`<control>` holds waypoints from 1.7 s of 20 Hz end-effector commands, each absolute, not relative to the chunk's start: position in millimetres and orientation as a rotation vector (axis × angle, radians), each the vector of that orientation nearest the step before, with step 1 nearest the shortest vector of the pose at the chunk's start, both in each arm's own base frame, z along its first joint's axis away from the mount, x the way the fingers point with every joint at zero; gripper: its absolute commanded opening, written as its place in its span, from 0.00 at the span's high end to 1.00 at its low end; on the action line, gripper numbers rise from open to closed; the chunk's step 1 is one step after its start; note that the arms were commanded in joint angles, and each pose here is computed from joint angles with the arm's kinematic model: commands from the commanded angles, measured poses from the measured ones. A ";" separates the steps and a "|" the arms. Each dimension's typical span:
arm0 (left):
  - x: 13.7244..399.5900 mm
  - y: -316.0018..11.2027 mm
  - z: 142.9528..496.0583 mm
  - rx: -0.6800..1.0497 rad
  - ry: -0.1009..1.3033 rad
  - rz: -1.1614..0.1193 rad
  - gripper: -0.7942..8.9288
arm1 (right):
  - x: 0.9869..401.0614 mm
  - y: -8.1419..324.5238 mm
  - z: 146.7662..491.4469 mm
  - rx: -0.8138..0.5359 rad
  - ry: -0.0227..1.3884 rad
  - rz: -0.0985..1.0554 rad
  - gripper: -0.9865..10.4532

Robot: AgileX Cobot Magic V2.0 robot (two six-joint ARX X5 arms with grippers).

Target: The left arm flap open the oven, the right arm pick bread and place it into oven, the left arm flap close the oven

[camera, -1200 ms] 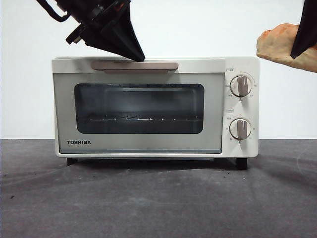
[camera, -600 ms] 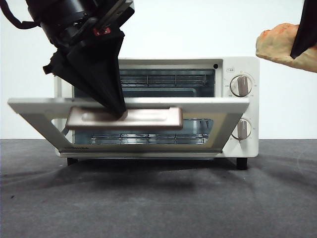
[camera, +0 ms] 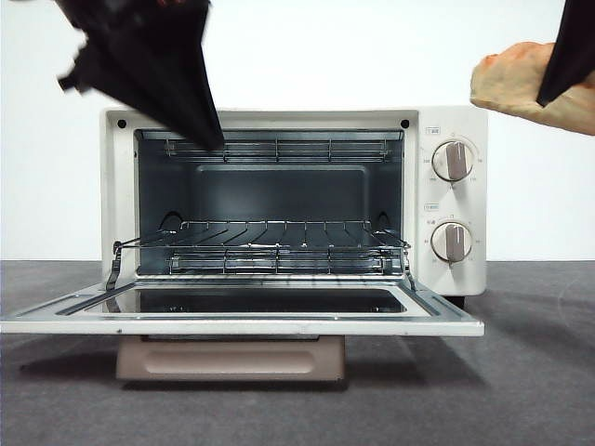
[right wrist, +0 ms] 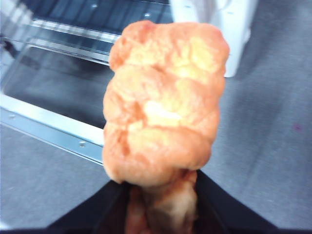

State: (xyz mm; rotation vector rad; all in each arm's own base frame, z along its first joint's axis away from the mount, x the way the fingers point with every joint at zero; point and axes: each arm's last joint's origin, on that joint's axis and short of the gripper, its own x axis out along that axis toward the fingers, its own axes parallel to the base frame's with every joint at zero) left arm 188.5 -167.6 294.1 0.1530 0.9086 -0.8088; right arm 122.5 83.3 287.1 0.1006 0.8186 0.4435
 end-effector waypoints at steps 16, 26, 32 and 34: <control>135.1 -70.2 282.6 0.011 0.813 -0.521 0.90 | 176.1 198.6 259.0 0.171 0.875 0.756 0.79; 123.0 -63.4 290.6 -0.002 0.754 -0.523 0.90 | 234.9 249.7 236.8 0.101 0.808 0.534 0.79; 118.5 -61.2 290.7 0.000 0.763 -0.522 0.90 | 252.2 251.8 231.7 0.119 0.716 0.402 0.79; 117.9 -60.9 291.2 -0.001 0.758 -0.523 0.90 | 257.3 249.7 225.9 0.124 0.731 0.381 0.76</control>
